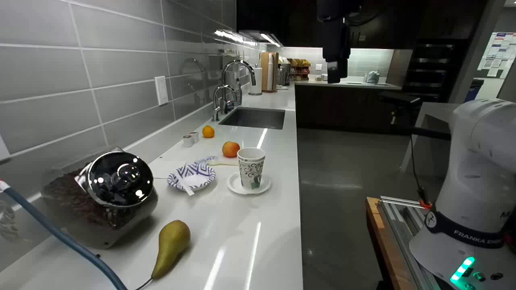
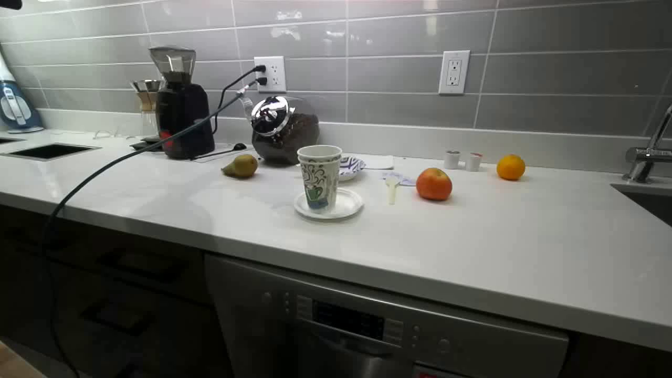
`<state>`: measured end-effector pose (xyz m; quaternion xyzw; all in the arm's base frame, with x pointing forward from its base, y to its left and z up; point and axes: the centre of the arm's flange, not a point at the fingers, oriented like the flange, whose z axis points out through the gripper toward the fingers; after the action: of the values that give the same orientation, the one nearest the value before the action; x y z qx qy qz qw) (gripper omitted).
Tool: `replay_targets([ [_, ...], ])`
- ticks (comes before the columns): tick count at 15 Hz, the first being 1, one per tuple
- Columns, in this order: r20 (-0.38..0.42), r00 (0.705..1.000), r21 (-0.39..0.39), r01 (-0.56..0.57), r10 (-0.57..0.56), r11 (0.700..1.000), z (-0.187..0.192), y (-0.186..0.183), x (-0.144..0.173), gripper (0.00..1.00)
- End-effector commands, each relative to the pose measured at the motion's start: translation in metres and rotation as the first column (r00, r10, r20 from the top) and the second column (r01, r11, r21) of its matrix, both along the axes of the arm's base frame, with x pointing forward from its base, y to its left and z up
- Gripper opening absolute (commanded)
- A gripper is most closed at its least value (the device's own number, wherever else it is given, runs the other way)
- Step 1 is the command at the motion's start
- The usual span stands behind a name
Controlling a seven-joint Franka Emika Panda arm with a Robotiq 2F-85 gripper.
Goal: Put the spoon inside the bowl
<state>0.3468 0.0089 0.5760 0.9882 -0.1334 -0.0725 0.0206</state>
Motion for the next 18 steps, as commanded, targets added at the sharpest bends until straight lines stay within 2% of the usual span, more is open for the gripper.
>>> replay_targets([
  [1,0.0,1.0,0.0,0.0,0.0,1.0,0.0,0.0,0.0,1.0],
  [7,0.0,1.0,0.0,0.0,0.0,1.0,0.0,0.0,0.0,1.0],
  [8,0.059,0.998,-0.023,0.004,-0.002,1.0,-0.004,-0.005,0.007,1.0],
  [11,0.193,0.972,-0.065,-0.125,0.135,0.99,-0.002,-0.029,0.034,1.0],
  [15,0.304,0.913,-0.006,-0.285,0.273,0.959,-0.007,-0.079,0.066,1.0],
  [17,0.347,0.899,0.038,-0.299,0.268,0.953,-0.017,-0.113,0.081,1.0],
  [18,0.372,0.888,0.021,-0.299,0.27,0.954,-0.024,-0.131,0.087,1.0],
])
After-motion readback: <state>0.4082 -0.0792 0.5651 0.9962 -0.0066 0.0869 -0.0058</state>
